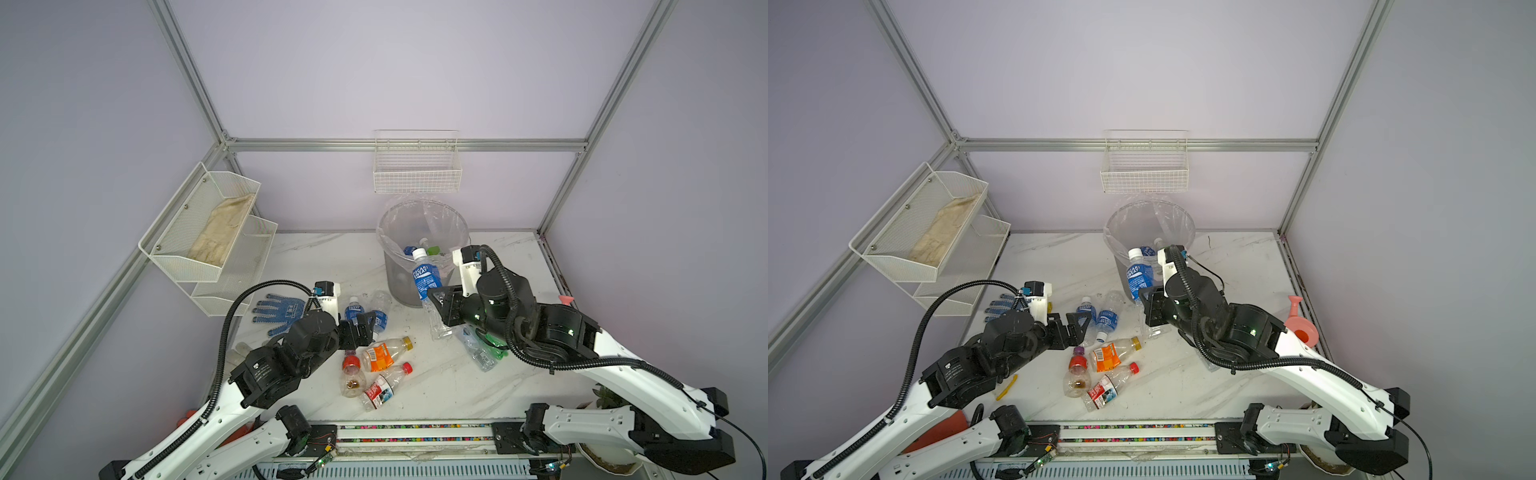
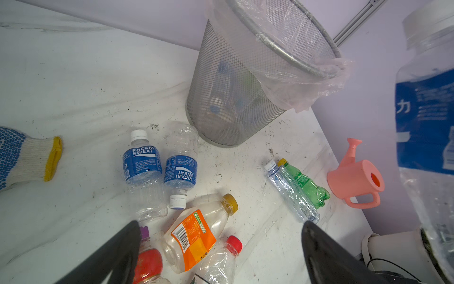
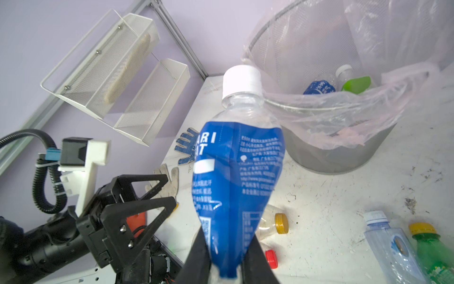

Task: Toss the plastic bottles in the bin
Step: 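Lift the blue-label water bottle with the right gripper and carry it over the bin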

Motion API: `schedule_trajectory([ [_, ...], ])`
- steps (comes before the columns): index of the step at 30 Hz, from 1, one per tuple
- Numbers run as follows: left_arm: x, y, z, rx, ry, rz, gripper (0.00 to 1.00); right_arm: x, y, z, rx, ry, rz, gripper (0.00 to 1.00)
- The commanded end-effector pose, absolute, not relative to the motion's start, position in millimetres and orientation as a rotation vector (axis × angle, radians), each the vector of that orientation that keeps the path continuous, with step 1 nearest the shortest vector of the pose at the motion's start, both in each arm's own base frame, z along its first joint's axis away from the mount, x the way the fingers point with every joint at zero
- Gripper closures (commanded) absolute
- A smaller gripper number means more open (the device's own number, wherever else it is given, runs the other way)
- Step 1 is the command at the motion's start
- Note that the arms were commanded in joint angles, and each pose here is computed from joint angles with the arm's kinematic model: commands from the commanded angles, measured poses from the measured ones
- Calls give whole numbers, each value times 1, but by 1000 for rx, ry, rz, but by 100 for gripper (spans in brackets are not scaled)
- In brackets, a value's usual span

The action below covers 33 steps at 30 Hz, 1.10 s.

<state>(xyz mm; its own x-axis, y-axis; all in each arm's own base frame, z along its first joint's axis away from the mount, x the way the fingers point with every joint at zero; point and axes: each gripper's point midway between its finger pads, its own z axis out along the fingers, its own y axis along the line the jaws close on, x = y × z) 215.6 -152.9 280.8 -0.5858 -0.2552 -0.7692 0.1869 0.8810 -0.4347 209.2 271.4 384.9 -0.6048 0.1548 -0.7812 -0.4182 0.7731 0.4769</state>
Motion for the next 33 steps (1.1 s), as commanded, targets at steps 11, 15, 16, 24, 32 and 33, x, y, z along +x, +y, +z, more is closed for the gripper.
schedule_trajectory([
  [11, 212, -153, 251, -65, 2172, -596, 1, 221, 239, 464, -151, 1869, 707, 100],
  [15, 211, -154, 249, -61, 2180, -604, 1, 225, 237, 476, -134, 1839, 686, 100],
  [16, 211, -155, 248, -60, 2183, -605, 1, 226, 236, 479, -128, 1832, 681, 100],
  [24, 205, -158, 232, -39, 2231, -623, 3, 242, 239, 480, -78, 1854, 582, 100],
  [32, 193, -159, 209, -47, 2282, -660, 5, 265, 246, 488, -53, 1844, 534, 100],
  [33, 191, -160, 206, -40, 2293, -664, 6, 269, 247, 490, -51, 1842, 535, 100],
])
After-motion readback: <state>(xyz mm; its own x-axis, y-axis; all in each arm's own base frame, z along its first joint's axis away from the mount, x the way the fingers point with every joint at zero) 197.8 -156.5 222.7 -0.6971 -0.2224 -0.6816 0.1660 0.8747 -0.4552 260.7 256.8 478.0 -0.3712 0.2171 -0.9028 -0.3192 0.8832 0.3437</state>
